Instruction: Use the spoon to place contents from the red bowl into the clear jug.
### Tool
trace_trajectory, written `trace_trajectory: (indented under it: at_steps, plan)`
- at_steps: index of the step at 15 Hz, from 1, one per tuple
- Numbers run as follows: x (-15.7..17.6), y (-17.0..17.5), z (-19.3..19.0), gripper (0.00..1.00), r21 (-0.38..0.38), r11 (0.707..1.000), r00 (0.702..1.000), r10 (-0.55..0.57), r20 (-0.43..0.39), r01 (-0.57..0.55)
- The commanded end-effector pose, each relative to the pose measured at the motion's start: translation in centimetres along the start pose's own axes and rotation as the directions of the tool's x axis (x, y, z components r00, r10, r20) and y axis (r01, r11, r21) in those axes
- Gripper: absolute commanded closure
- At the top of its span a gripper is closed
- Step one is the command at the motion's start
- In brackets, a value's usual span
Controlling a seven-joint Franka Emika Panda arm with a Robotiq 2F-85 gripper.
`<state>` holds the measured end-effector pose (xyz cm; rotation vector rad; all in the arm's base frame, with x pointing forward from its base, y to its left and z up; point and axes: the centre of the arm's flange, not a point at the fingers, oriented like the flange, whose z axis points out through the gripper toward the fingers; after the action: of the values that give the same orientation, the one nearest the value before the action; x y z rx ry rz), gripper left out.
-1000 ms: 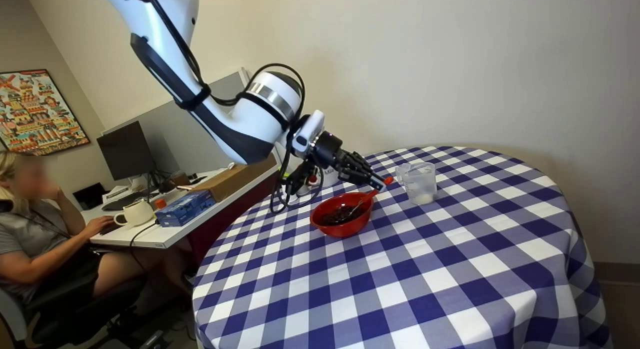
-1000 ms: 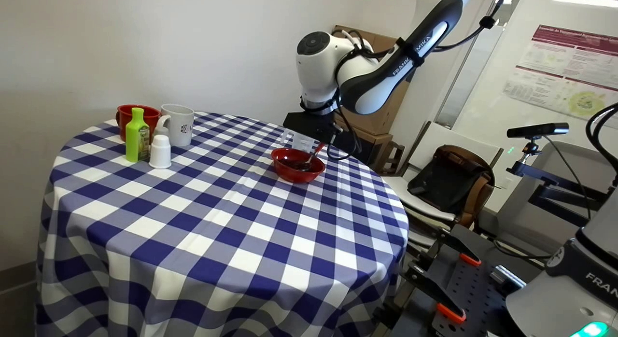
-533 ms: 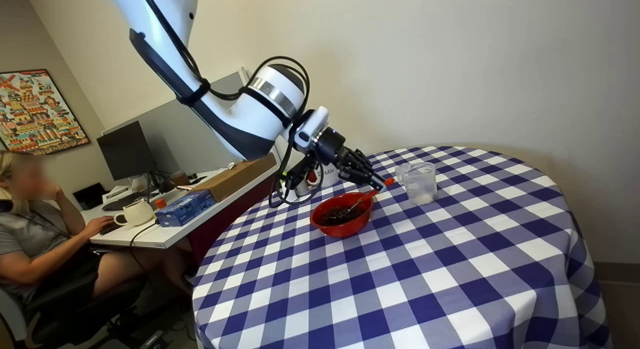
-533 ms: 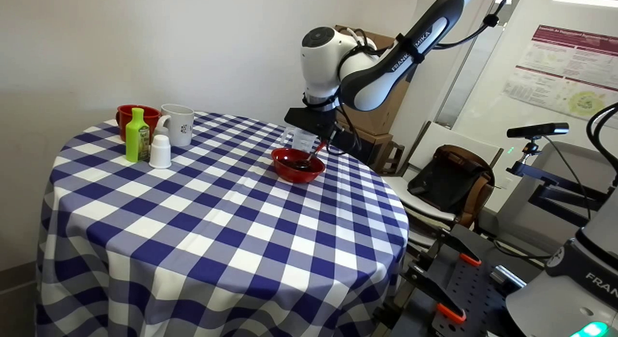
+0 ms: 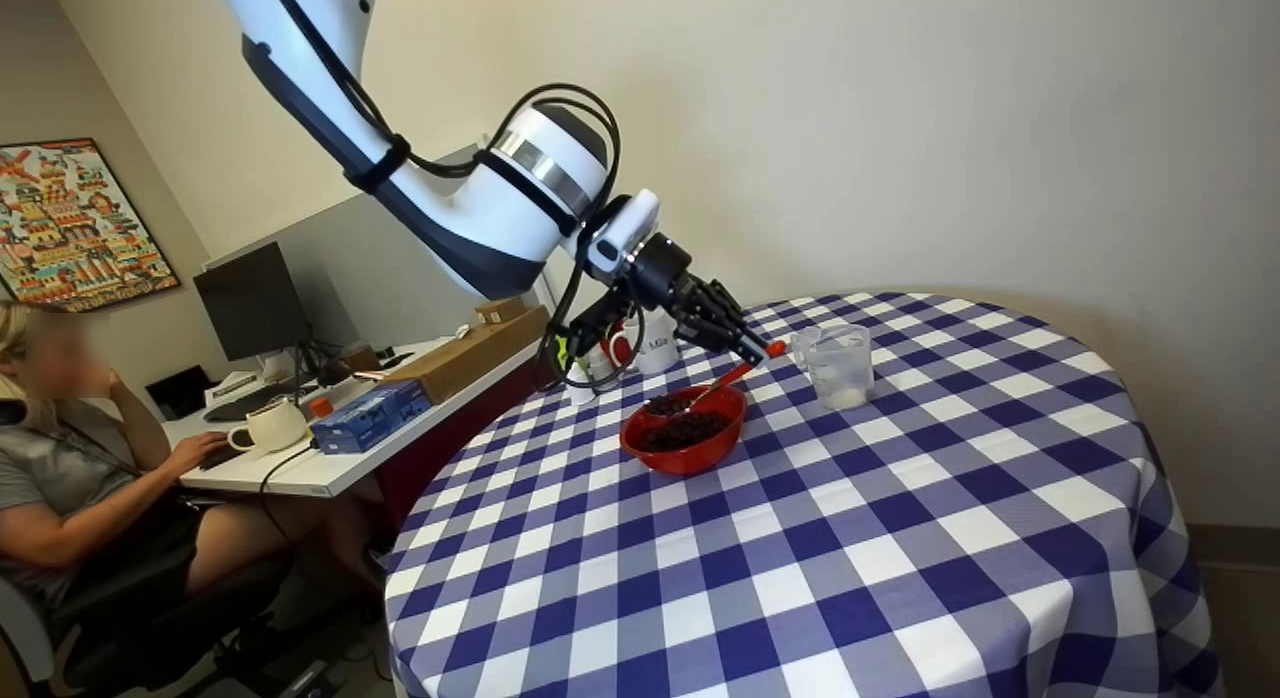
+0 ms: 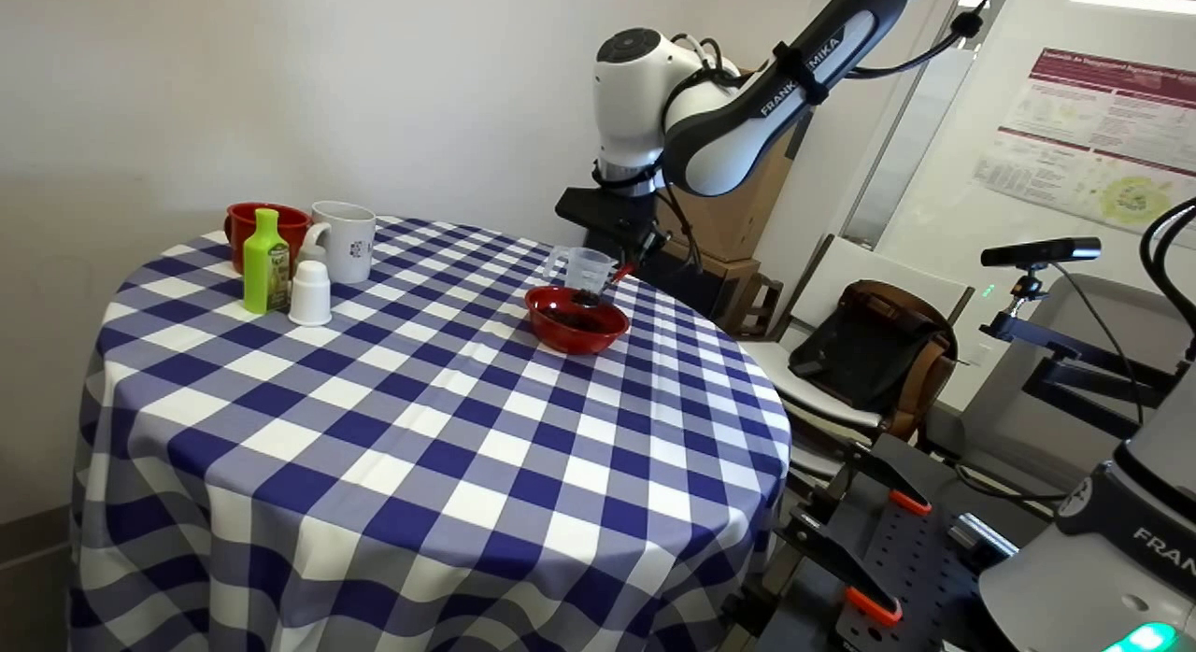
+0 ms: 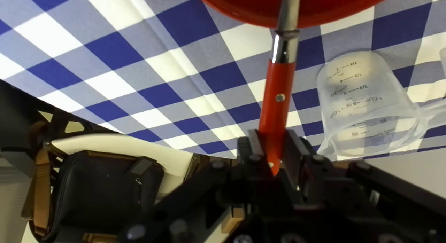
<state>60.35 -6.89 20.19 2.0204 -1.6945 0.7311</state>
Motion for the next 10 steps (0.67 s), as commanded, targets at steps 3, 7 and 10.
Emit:
trace_trajectory:
  at_steps: [3,7,10]
  plan:
    - [2.6,-0.1,-1.6,0.95,0.006,1.0,1.0,-0.004,0.029,0.004]
    - [4.6,-0.6,-2.2,0.95,0.008,1.0,1.0,-0.003,0.03,0.002]
    - [6.3,-1.1,-2.3,0.95,0.008,1.0,1.0,0.0,0.03,0.0]
